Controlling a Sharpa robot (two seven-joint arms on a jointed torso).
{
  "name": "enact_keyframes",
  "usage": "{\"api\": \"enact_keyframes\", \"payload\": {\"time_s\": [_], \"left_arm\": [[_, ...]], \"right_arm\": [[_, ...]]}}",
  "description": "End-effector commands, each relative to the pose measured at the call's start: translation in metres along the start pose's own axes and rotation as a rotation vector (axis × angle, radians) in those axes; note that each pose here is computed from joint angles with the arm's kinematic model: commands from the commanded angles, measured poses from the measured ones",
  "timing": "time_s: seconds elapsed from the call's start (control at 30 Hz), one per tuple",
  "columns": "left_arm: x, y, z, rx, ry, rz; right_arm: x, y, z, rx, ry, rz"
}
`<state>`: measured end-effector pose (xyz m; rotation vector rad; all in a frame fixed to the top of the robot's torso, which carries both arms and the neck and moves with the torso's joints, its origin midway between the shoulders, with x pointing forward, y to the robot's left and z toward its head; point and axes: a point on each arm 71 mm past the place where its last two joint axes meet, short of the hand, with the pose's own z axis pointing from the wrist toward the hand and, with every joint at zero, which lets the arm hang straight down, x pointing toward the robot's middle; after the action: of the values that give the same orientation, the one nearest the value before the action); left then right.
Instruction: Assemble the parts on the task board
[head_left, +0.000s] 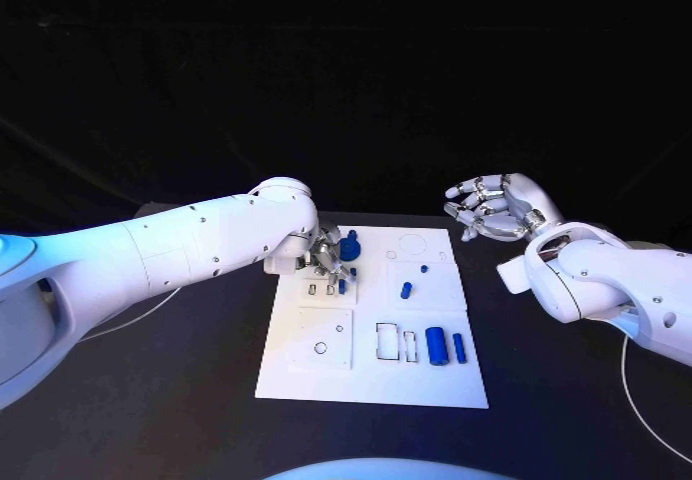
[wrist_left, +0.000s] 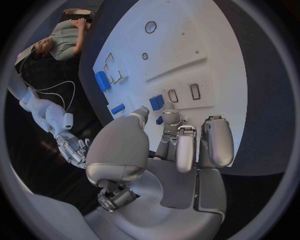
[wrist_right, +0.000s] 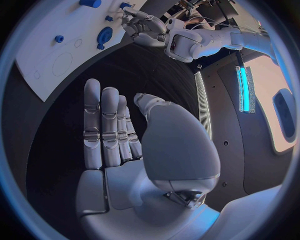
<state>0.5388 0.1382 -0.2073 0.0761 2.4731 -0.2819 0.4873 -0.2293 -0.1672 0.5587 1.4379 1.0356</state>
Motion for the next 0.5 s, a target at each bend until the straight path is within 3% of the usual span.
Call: {"api": "enact_keyframes", "payload": {"time_s": [0.03,0.5], "left_arm": [[0.0029,-0.0030,0.0008,0.012,0.028,-0.003],[0.0039,-0.0033,0.0026,0.015,0.036,-0.013]], "right_arm": [[0.0018,0.0004,0.0005,-0.001,0.016,0.002],[0.0031,0.0000,0.0013,0.002,0.021,0.003]]}}
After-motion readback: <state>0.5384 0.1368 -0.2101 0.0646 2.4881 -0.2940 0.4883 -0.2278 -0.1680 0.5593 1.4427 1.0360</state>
